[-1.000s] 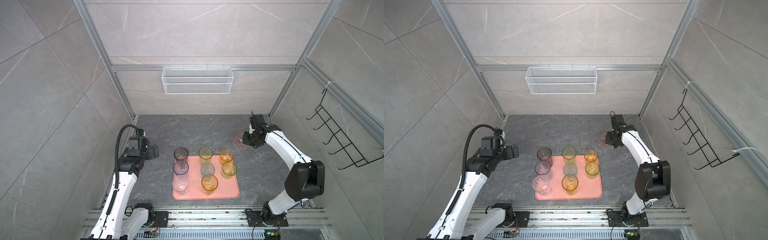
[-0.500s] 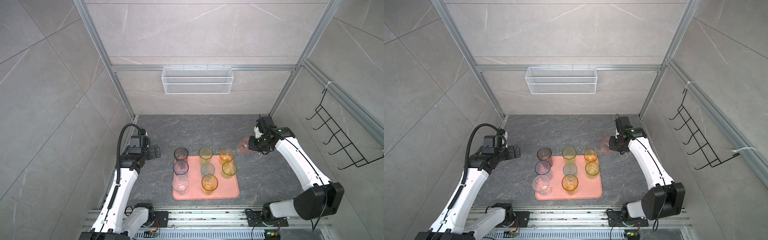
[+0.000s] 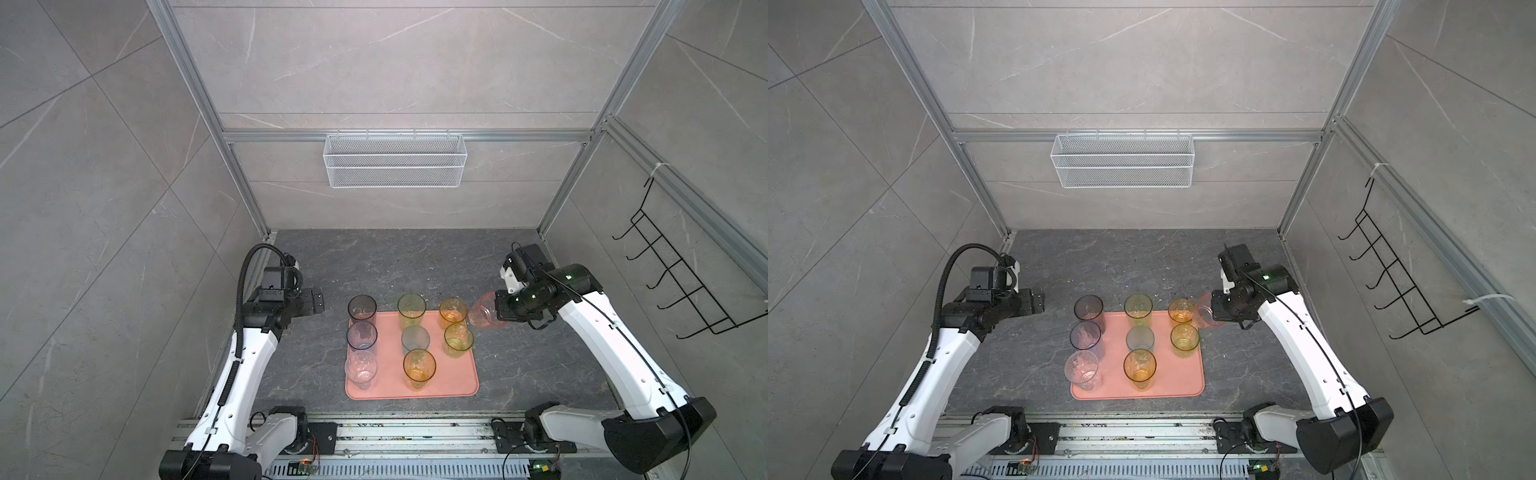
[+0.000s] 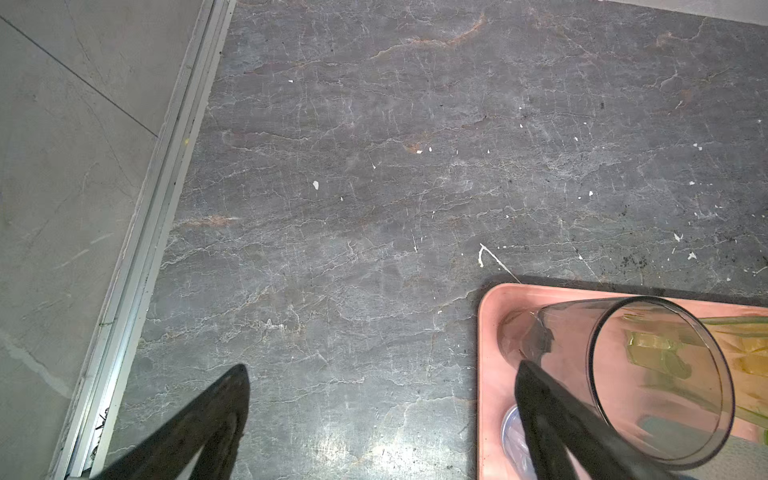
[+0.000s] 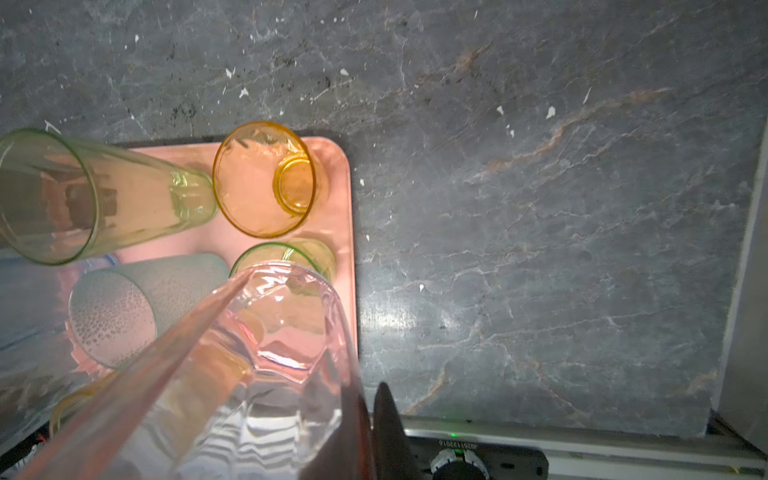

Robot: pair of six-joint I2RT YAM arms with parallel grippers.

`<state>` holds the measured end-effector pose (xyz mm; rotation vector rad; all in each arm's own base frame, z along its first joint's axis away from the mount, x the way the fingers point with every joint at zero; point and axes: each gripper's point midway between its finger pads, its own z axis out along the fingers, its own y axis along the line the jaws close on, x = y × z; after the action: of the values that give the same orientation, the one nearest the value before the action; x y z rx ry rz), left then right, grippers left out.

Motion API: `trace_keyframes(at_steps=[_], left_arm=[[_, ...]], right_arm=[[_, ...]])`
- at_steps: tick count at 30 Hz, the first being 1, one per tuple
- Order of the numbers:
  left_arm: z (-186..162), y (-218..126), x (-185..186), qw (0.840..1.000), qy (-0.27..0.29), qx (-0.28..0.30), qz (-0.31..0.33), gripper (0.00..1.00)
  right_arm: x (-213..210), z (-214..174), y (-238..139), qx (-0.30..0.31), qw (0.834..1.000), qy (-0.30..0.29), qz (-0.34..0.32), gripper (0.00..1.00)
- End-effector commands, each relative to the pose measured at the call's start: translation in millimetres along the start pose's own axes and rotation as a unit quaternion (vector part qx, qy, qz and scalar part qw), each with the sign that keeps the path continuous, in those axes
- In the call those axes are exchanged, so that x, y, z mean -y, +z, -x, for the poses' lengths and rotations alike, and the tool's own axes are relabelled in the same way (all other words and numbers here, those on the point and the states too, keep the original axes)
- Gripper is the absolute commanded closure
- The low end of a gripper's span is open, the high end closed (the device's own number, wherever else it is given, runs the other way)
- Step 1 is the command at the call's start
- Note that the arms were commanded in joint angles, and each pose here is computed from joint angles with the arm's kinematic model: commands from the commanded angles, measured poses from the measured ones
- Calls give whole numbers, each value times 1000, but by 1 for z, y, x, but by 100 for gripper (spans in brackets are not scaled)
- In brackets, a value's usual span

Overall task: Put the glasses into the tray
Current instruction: 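Lift the pink cup with the right gripper and carry it toward the tray, then lower the pink cup onto the tray's near corner and release it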

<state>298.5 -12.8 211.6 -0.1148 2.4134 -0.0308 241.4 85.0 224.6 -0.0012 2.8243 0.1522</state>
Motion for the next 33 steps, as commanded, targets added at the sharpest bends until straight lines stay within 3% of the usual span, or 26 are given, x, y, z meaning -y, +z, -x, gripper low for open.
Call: trace_keyframes(at_steps=[1, 14, 33], left_arm=[[14, -11, 4, 1000, -13, 21, -13, 0], [13, -13, 1, 1000, -10, 28, -6, 0], [10, -12, -4, 1000, -9, 22, 6, 0]], right_arm=[[0, -19, -16, -7, 1000, -1, -10, 100], [-17, -66, -22, -23, 1000, -16, 6, 100], [-54, -121, 62, -87, 996, -33, 3, 100]])
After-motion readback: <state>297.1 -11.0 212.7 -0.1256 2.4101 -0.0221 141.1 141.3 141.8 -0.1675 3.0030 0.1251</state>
